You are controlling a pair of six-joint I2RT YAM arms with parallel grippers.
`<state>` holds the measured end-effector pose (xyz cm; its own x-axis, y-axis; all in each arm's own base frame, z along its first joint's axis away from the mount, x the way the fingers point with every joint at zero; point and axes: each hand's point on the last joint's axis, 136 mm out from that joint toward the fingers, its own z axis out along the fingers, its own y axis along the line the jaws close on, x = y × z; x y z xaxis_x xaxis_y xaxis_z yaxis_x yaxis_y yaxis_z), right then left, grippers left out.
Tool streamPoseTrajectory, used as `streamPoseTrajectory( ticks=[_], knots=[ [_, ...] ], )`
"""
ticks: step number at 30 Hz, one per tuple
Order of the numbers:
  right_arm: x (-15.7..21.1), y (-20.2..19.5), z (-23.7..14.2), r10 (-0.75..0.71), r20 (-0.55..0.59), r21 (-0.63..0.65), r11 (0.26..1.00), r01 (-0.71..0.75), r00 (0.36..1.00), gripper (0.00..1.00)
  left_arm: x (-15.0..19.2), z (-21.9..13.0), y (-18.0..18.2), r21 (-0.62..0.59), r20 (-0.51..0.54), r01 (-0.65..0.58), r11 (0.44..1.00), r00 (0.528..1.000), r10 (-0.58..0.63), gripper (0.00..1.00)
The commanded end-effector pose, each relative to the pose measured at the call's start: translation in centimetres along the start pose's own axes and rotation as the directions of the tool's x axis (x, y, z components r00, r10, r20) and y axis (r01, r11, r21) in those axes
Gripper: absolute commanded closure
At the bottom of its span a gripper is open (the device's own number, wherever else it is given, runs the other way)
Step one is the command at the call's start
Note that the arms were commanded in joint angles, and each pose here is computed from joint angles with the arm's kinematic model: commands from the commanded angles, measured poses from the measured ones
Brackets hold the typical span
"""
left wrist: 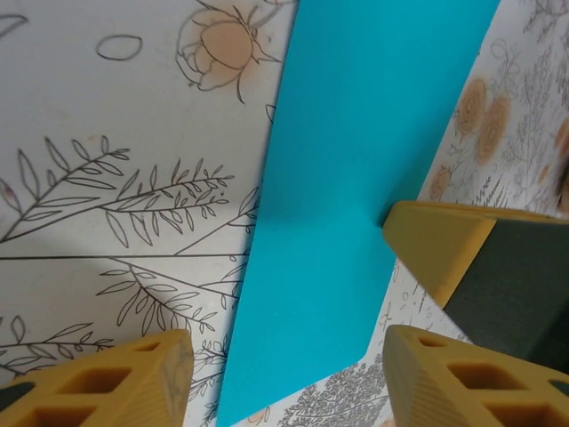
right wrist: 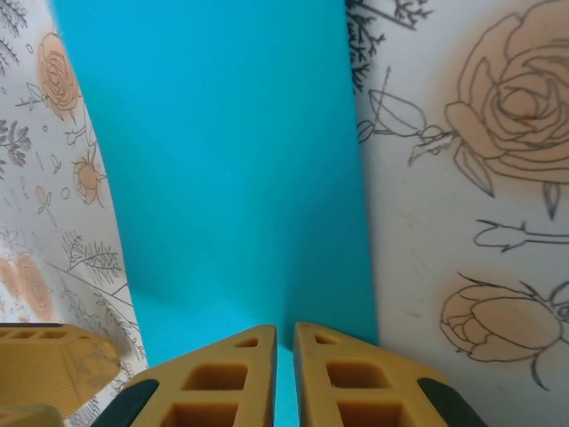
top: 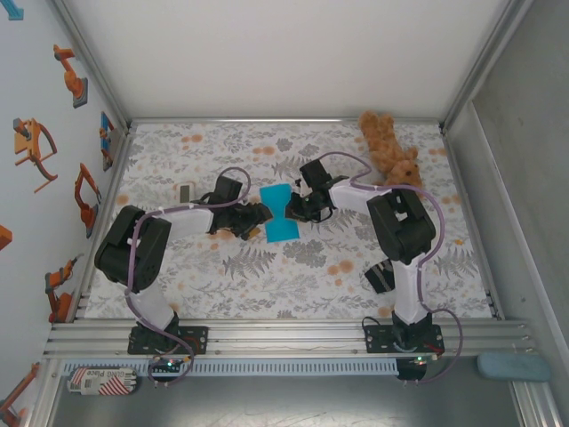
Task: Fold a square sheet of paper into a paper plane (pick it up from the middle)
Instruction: Third fold the triangle at the center of the table.
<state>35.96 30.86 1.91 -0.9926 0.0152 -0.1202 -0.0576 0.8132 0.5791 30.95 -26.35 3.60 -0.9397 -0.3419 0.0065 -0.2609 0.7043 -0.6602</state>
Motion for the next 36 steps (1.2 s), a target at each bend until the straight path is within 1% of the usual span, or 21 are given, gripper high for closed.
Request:
streamPoseTrajectory(
  ticks=[1,9,14,21,27,30,33,36],
  knots=[
    [1.7,-3.1,1.2,0.033,-0.067,0.101,0.995,-0.026,0.997,0.86,0.4,-0.1,-0.3,-0.001,-0.033,-0.025,1.000,0.999,0.025,0.47],
    [2.2,-4.1,1.5,0.038,-0.077,0.137,0.990,-0.027,0.996,0.88,1.1,0.5,-0.3,0.008,-0.063,-0.027,1.000,0.998,0.027,0.62],
    [2.2,-4.3,1.5,0.042,-0.077,0.138,0.990,-0.031,0.996,0.89,1.6,0.9,0.1,-0.013,-0.077,-0.016,1.000,0.997,0.015,0.63],
    [2.3,-4.4,1.7,0.048,-0.077,0.134,0.990,-0.038,0.996,0.89,1.8,1.4,0.2,-0.016,-0.082,-0.011,1.000,0.997,0.010,0.67],
    [2.4,-4.5,1.7,0.050,-0.079,0.134,0.990,-0.040,0.996,0.89,1.9,2.0,0.3,-0.020,-0.099,-0.005,1.000,0.995,0.003,0.67],
    [2.5,-4.6,1.7,0.053,-0.083,0.135,0.990,-0.042,0.995,0.89,1.9,2.0,0.0,-0.004,-0.099,-0.009,1.000,0.995,0.009,0.67],
    [2.4,-4.6,1.6,0.053,-0.080,0.134,0.990,-0.042,0.995,0.90,1.9,1.8,-1.1,0.043,-0.107,-0.018,0.999,0.994,0.023,0.67],
    [2.3,-4.6,1.6,0.054,-0.078,0.133,0.990,-0.043,0.995,0.90,1.6,1.1,-2.1,0.073,-0.091,-0.028,0.997,0.995,0.035,0.66]
  ],
)
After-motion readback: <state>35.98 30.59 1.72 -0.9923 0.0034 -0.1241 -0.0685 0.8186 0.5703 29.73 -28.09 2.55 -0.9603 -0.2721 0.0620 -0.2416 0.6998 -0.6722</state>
